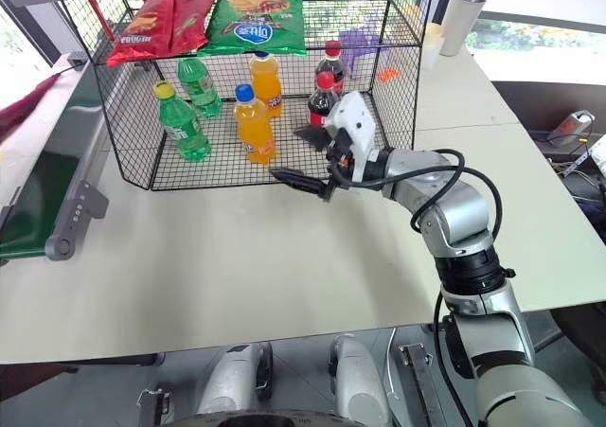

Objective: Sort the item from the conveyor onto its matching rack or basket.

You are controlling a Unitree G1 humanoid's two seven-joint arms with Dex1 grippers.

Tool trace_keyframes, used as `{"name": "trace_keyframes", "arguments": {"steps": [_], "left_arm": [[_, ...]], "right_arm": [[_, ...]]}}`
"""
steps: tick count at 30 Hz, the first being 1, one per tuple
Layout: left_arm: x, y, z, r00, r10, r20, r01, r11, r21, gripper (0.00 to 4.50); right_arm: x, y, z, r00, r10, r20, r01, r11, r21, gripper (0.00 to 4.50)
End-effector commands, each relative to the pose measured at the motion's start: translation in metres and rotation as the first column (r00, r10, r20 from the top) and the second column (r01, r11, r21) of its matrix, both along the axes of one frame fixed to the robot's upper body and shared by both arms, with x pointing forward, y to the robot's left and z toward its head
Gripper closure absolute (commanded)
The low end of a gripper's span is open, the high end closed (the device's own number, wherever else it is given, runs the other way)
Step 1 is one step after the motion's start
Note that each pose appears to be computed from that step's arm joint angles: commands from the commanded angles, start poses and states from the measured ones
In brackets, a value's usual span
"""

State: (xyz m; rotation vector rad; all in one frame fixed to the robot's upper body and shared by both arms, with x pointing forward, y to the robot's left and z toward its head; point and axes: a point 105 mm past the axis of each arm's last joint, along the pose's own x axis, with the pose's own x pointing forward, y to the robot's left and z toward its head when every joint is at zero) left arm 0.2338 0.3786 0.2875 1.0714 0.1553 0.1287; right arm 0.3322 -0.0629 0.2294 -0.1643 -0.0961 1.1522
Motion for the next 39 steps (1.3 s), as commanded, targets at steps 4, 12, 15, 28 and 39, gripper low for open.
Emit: {"name": "trace_keyframes", "arguments": {"steps": [4, 12, 15, 28, 39], "left_arm": [[-0.052, -0.031, 0.052, 0.977, -0.212, -0.031, 0.190, 0.926, -0.325, 4.46], [-0.084, -0.102, 0.083, 0.796, -0.604, -0.030, 0.498, 0.683, -0.535, 4.46], [-0.079, -0.124, 0.082, 0.700, -0.713, -0.048, 0.568, 0.596, -0.567, 4.46], [-0.033, -0.183, 0.069, 0.367, -0.930, -0.014, 0.728, 0.297, -0.618, 4.46], [-0.006, -0.200, 0.065, 0.273, -0.960, 0.058, 0.772, 0.183, -0.609, 4.50]], "right_arm": [[0.004, -0.002, 0.030, 0.996, 0.071, 0.055, -0.076, 0.991, 0.112, 0.00], [0.005, -0.008, 0.044, 0.983, 0.178, 0.035, -0.181, 0.965, 0.188, 0.00], [0.001, -0.006, 0.050, 0.971, 0.235, 0.032, -0.236, 0.950, 0.205, 0.00], [-0.021, 0.005, 0.069, 0.917, 0.390, 0.081, -0.398, 0.894, 0.206, 0.00], [-0.047, 0.033, 0.068, 0.852, 0.521, 0.058, -0.513, 0.804, 0.301, 0.83]]}}
